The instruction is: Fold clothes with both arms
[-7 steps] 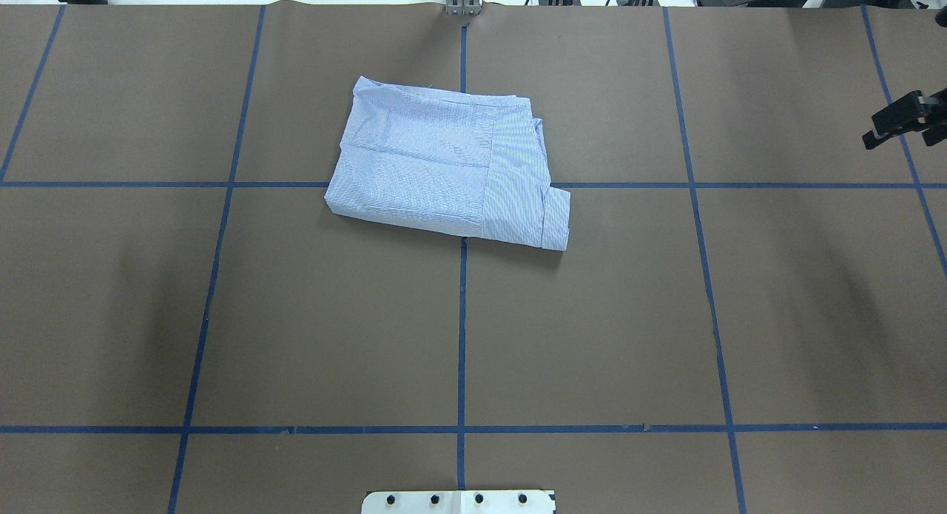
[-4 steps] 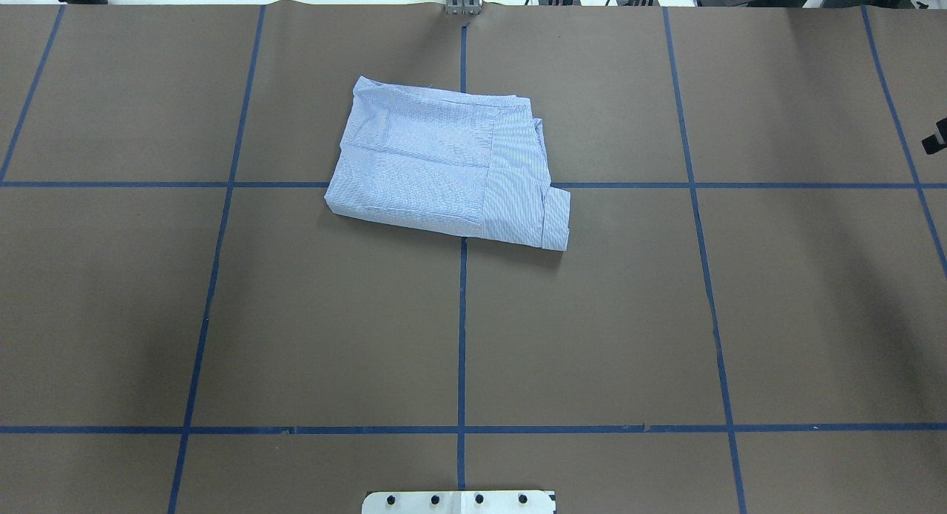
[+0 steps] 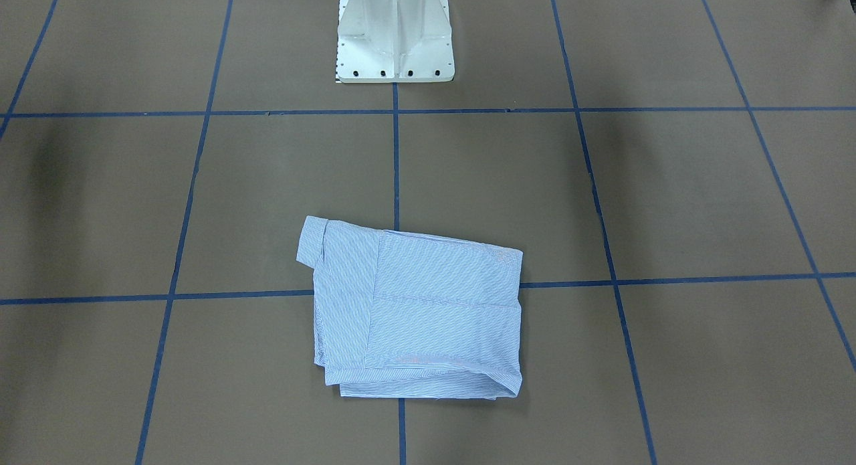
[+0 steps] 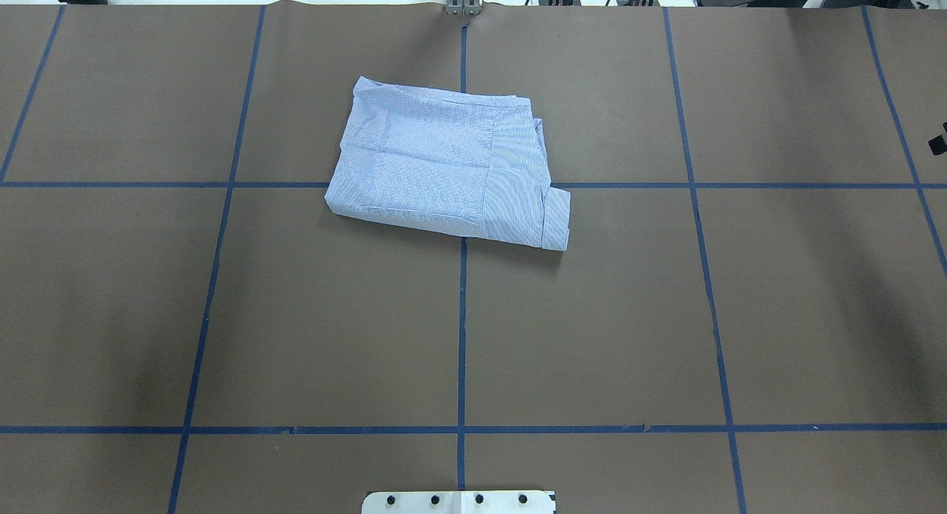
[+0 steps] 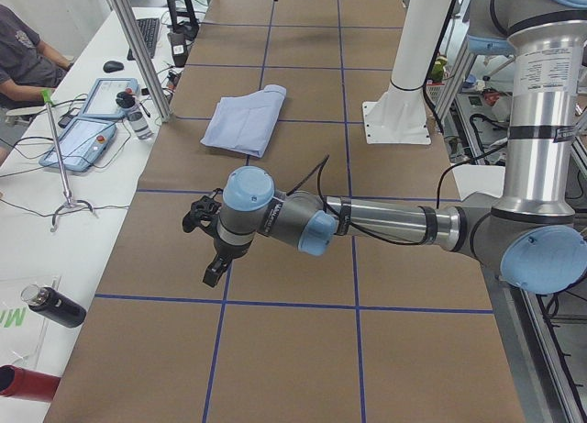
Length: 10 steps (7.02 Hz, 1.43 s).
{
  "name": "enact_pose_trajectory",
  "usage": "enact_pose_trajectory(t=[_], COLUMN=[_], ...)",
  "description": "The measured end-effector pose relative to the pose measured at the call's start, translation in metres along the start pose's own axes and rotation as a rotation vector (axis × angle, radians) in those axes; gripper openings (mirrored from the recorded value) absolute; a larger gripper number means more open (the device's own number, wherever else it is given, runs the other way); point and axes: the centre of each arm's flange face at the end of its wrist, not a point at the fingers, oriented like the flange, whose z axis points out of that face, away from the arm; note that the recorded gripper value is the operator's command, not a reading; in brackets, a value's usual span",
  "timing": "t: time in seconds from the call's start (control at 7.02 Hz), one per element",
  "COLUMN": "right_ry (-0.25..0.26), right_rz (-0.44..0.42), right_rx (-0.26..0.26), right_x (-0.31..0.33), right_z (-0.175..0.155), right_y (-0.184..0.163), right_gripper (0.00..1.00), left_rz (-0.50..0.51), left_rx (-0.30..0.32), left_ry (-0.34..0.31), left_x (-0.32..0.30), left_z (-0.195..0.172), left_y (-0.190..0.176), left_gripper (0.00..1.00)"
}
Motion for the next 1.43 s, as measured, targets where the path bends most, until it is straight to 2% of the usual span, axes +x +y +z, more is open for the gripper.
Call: enact_pose_trajectory(t=[0.43, 1.0, 1.43], right_ry=[-0.004, 0.007, 0.007], right_rz=[0.019, 0.055, 0.062], right_rx=[0.001, -0.035, -0.039], right_x=[0.009, 0.027, 0.031], right_z=[-0.002, 0.017, 0.021], right_y=[0.008, 0.005, 0.006], right_gripper=[1.00, 1.00, 1.00], left_rz=[-0.009, 0.000, 0.012], left_rx=[0.003, 0.013, 0.027], left_ry=[0.000, -0.002, -0.001], left_x=[0.005, 0.008, 0.015], left_z=[-0.007, -0.010, -0.018], left_y=[-0.002, -0.008, -0.009], left_gripper=[1.00, 1.00, 1.00])
